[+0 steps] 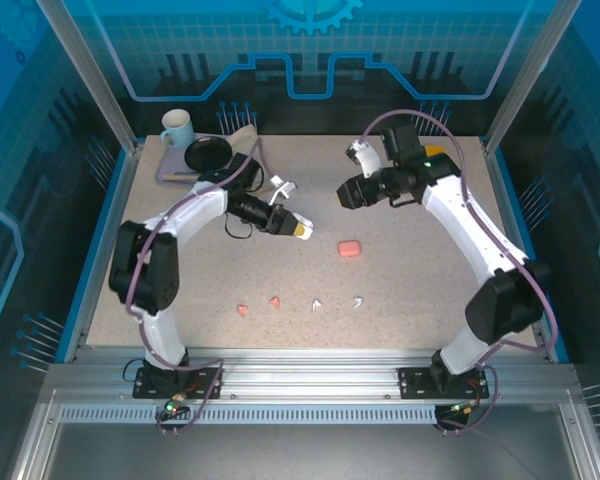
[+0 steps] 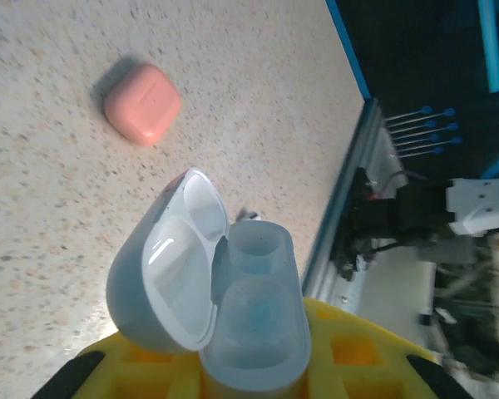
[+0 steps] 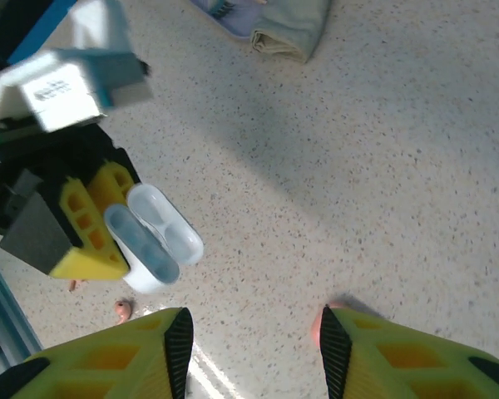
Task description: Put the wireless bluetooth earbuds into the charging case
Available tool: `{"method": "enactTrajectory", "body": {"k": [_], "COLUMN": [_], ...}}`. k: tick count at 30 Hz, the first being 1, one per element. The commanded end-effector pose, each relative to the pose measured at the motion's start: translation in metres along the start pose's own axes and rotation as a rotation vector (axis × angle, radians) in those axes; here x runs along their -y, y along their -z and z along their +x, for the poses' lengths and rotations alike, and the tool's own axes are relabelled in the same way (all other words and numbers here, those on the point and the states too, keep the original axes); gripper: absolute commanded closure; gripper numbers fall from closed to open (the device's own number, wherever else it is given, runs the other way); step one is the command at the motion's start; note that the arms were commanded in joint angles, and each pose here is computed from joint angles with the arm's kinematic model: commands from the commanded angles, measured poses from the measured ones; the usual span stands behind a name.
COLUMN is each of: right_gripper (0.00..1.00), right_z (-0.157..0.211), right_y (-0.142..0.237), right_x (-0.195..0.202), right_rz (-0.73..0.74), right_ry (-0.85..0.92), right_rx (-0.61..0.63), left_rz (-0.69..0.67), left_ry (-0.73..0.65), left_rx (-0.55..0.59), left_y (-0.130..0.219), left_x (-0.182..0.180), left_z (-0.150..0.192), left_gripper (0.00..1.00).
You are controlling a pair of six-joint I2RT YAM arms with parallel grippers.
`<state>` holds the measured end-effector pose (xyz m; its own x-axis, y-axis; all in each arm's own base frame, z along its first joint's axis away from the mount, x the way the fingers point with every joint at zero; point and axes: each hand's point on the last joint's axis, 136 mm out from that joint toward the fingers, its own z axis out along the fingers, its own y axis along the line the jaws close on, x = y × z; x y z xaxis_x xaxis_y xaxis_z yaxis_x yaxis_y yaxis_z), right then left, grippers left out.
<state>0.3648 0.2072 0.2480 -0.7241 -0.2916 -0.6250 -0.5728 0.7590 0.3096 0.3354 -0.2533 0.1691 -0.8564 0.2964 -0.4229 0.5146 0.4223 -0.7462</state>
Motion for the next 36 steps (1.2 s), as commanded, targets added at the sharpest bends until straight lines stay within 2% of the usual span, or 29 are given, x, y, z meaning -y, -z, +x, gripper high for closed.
{"method": "enactTrajectory", "body": {"k": [1, 6, 8, 15, 19, 23, 28, 36], "right_gripper": [0.52, 0.51, 0.47, 0.32, 0.32, 0.32, 0.32, 0.32], "right_z": [0.014, 0.042, 0.057, 0.102, 0.125, 0.148, 0.171, 0.185], "right_y": [0.004, 0.01, 0.012, 0.014, 0.016, 0.007, -0.016, -0.047], "right_x": [0.008, 0.017, 0.019, 0.017, 0.012, 0.004, -0.013, -0.034], "right_rz": [0.047, 0.134, 0.158, 0.286, 0.346, 0.377, 0.417, 0.526], "right_ry": [-0.202, -0.374, -0.436, -0.536, -0.587, -0.649, -0.676, -0.727], "right_rx": [0.038, 0.067, 0.071, 0.046, 0.023, -0.019, -0.093, -0.139], "left_rz": [-0.12, -0.28, -0.317, -0.497, -0.534, -0.532, -0.52, -0.534], "left_ry": [-0.168, -0.466, -0.558, -0.727, -0.752, -0.753, -0.782, -0.796], "left_rx": [0.153, 0.289, 0.367, 0.705, 0.846, 0.919, 0.944, 0.977], "left_y": [0.007, 0.003, 0.001, 0.014, 0.028, 0.039, 0.044, 0.052], "left_x": [0.005, 0.027, 0.037, 0.057, 0.064, 0.066, 0.068, 0.07], "left_z": [-0.023, -0.019, -0.016, -0.013, -0.001, 0.015, 0.027, 0.022], "left_gripper": [1.0, 1.0, 1.0, 1.0, 1.0, 1.0, 1.0, 1.0]}}
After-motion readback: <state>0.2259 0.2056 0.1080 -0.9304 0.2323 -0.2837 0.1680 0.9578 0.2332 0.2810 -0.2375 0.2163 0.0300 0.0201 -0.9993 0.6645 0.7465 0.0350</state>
